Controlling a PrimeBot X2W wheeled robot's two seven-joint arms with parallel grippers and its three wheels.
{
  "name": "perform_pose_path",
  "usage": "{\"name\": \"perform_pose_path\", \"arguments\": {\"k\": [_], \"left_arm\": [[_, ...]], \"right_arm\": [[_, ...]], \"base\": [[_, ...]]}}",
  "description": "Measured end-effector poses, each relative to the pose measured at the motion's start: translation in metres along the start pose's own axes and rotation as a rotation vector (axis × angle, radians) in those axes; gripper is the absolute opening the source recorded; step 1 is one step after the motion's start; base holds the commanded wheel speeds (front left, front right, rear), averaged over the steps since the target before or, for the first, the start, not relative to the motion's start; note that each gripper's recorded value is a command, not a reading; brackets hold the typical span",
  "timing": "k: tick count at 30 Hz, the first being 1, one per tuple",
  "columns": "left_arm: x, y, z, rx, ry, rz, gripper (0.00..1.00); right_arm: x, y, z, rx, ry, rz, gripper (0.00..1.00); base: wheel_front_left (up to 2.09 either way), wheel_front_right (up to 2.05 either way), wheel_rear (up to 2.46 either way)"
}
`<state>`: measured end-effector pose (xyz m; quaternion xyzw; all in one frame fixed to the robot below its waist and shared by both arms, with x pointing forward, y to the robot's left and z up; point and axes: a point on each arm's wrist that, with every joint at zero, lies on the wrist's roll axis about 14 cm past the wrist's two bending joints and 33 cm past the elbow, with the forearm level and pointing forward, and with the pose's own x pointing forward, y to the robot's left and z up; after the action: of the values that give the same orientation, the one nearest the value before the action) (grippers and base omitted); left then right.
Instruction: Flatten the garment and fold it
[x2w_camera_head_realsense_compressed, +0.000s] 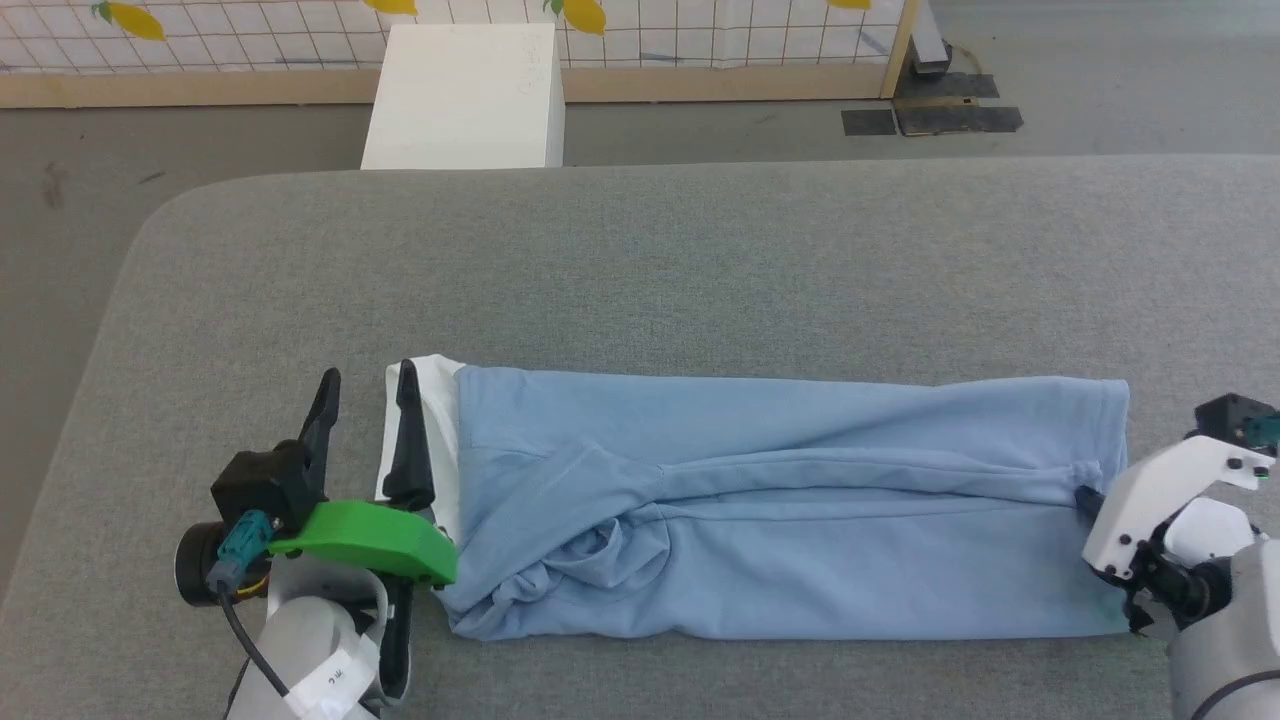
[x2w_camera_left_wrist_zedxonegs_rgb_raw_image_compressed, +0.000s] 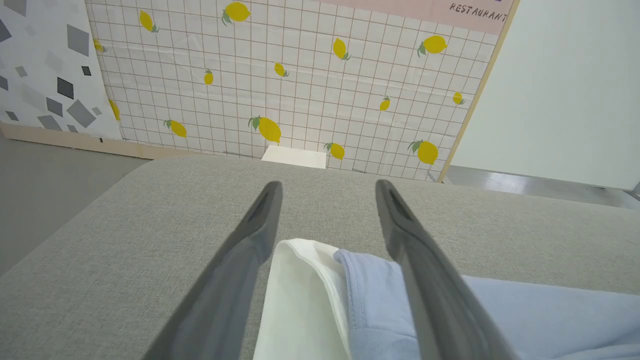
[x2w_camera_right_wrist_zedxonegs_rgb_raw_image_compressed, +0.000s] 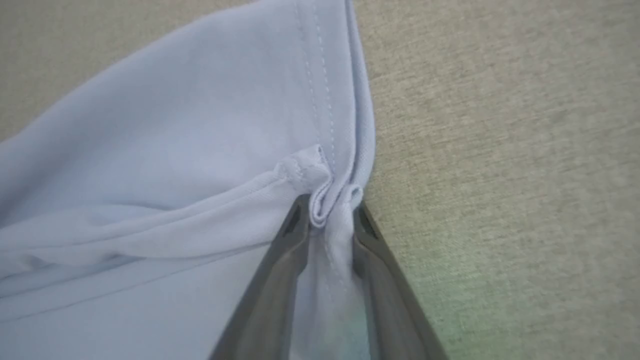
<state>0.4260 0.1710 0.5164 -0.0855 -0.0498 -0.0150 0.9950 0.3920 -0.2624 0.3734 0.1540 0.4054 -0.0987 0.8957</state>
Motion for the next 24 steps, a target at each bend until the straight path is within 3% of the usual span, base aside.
{"name": "perform_pose_path", "arguments": {"k": [8,18,24], "left_arm": [[0.003,0.000,-0.001,-0.008,0.003,-0.005,1.00],[0.001,0.003,-0.007,0.001,0.020,-0.003,1.00],[0.001,0.005,-0.008,0.003,0.022,-0.001,1.00]], "right_arm": [[-0.004,-0.020,0.017,-0.058,-0.081,-0.058,0.00],[-0.043,-0.130,0.064,-0.195,-0.282,-0.379,0.00],[-0.046,-0.126,0.070,-0.224,-0.312,-0.389,0.00]], "base": [[0.00,0.00,0.00],[0.00,0.00,0.00],[0.00,0.00,0.00]]}}
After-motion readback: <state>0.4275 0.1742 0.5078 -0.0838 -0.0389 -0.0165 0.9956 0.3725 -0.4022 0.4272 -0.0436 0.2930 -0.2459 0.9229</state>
